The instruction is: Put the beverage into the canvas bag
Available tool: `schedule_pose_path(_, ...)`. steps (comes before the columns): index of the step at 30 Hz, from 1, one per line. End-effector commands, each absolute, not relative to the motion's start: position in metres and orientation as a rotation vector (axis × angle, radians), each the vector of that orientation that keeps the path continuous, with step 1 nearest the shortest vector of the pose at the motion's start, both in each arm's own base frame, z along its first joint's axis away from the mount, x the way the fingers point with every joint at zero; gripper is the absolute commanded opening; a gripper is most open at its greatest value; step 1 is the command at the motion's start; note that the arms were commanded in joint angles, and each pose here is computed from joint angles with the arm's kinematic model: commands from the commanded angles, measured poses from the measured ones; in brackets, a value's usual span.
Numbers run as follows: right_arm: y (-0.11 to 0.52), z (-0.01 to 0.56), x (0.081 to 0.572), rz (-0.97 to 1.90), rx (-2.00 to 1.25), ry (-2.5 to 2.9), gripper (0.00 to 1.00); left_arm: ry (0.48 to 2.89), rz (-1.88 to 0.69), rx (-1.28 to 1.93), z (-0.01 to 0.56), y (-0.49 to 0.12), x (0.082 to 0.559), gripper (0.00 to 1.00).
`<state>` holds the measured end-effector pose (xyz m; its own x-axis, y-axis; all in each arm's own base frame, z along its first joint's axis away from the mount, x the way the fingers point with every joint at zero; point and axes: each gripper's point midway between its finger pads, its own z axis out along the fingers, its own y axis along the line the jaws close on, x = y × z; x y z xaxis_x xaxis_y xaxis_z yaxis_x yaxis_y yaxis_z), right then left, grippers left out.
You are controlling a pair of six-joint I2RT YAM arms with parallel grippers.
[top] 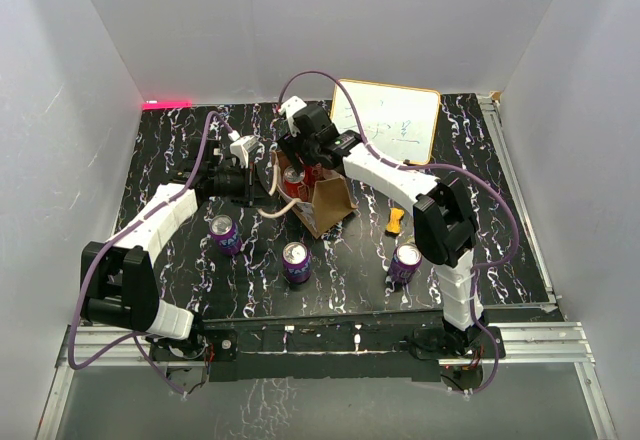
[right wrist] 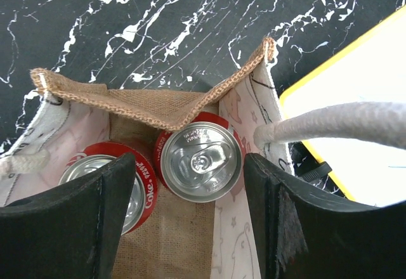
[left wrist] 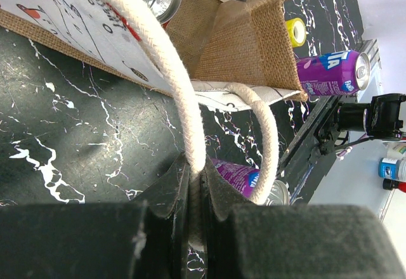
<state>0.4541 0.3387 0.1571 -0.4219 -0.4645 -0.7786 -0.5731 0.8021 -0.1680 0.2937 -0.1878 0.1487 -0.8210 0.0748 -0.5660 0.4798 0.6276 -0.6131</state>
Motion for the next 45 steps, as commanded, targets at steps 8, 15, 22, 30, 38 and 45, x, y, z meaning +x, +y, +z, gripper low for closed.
schedule_pose_path(8, 0.362, 0.234, 0.457, 0.300, -0.695, 1.939, 0.69, 2.322, -1.119, 0.453, 0.163, -0.190, 0.292, 0.00)
schedule_pose_path(15, 0.370, 0.230, 0.448, 0.431, -0.653, 1.982, 0.65, 2.323, -1.121, 0.452, 0.164, -0.191, 0.293, 0.00)
schedule_pose_path(22, 0.388, 0.233, 0.429, 0.633, -0.674, 1.990, 0.64, 2.324, -1.162, 0.421, 0.167, -0.194, 0.293, 0.00)
schedule_pose_path(30, 0.400, 0.246, 0.421, 0.783, -0.646, 1.966, 0.62, 2.319, -1.244, 0.402, 0.171, -0.200, 0.289, 0.00)
schedule_pose_path(38, 0.401, 0.269, 0.421, 0.816, -0.654, 1.896, 0.61, 2.316, -1.300, 0.371, 0.175, -0.202, 0.289, 0.00)
schedule_pose_path(45, 0.380, 0.312, 0.418, 0.754, -0.672, 1.798, 0.62, 2.317, -1.295, 0.369, 0.173, -0.202, 0.289, 0.00)
